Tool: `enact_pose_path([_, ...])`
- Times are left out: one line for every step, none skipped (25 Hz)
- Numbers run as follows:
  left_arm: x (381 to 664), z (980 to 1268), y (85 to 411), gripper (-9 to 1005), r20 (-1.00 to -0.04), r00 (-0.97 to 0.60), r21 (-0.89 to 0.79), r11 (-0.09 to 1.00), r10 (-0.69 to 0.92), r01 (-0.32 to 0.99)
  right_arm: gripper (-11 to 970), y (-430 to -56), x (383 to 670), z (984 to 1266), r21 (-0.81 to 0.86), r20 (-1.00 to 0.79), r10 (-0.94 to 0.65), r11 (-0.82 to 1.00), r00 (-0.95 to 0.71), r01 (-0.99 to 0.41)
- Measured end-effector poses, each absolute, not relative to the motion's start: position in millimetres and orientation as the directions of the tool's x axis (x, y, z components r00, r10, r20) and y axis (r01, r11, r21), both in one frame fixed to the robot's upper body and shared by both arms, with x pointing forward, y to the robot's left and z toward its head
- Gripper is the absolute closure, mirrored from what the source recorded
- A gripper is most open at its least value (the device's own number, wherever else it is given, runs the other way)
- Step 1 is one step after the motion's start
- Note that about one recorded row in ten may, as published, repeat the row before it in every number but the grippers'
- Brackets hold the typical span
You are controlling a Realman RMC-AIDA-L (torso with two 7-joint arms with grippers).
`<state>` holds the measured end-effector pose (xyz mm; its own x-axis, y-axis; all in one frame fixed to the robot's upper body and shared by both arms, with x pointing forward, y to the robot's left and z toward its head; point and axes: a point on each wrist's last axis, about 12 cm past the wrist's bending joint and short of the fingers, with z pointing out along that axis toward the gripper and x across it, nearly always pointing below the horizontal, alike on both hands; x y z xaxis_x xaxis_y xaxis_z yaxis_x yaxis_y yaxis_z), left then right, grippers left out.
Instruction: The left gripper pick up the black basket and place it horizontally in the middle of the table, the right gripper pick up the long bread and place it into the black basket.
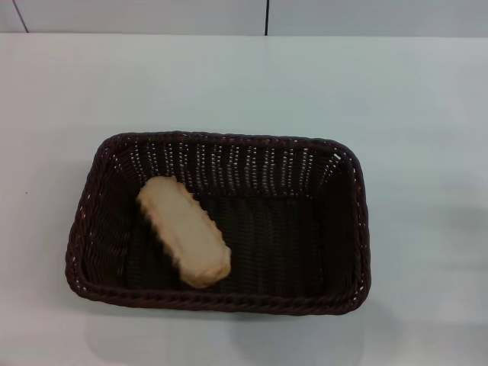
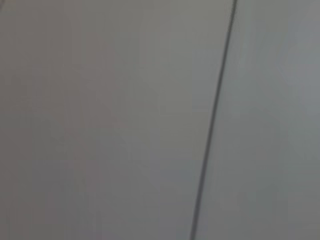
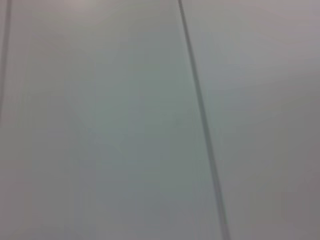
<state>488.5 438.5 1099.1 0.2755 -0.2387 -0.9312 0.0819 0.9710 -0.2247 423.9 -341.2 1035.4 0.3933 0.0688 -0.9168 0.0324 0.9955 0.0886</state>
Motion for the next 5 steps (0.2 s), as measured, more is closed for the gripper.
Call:
enact_pose_path([487.0, 1093.2, 436.8, 393, -0.935, 0.274, -0.216, 0.975, -0.224, 0.059, 261, -342.8, 423.3, 1034.6, 0.067, -0.921, 0.038, 0.996, 0.388, 0.063])
enact_pose_path([485.7, 1089.0, 435.5, 393, -0.939, 0.273, -0.204, 0.978, -0.207, 0.04, 261, -344.1, 423.3, 1033.9, 0.047, -0.924, 0.009, 0.995, 0.383, 0.091])
enact_pose_path([483.9, 1083.1, 433.0, 393, -0.945, 0.269, -0.187, 0.982, -0.184, 0.017, 261, -345.2, 423.7, 1033.0, 0.03, -0.927, -0.017, 0.992, 0.374, 0.119])
enact_pose_path([482.8, 1078.9, 430.8, 393, -0.95, 0.265, -0.173, 0.985, -0.168, 0.003, 261, -345.5, 425.4, 1030.9, 0.01, -0.934, -0.045, 0.988, 0.353, 0.152])
enact_pose_path([481.7, 1074.9, 428.5, 393, -0.953, 0.26, -0.161, 0.987, -0.153, -0.009, 261, -345.5, 425.4, 1030.9, 0.01, -0.934, -0.045, 0.988, 0.353, 0.152])
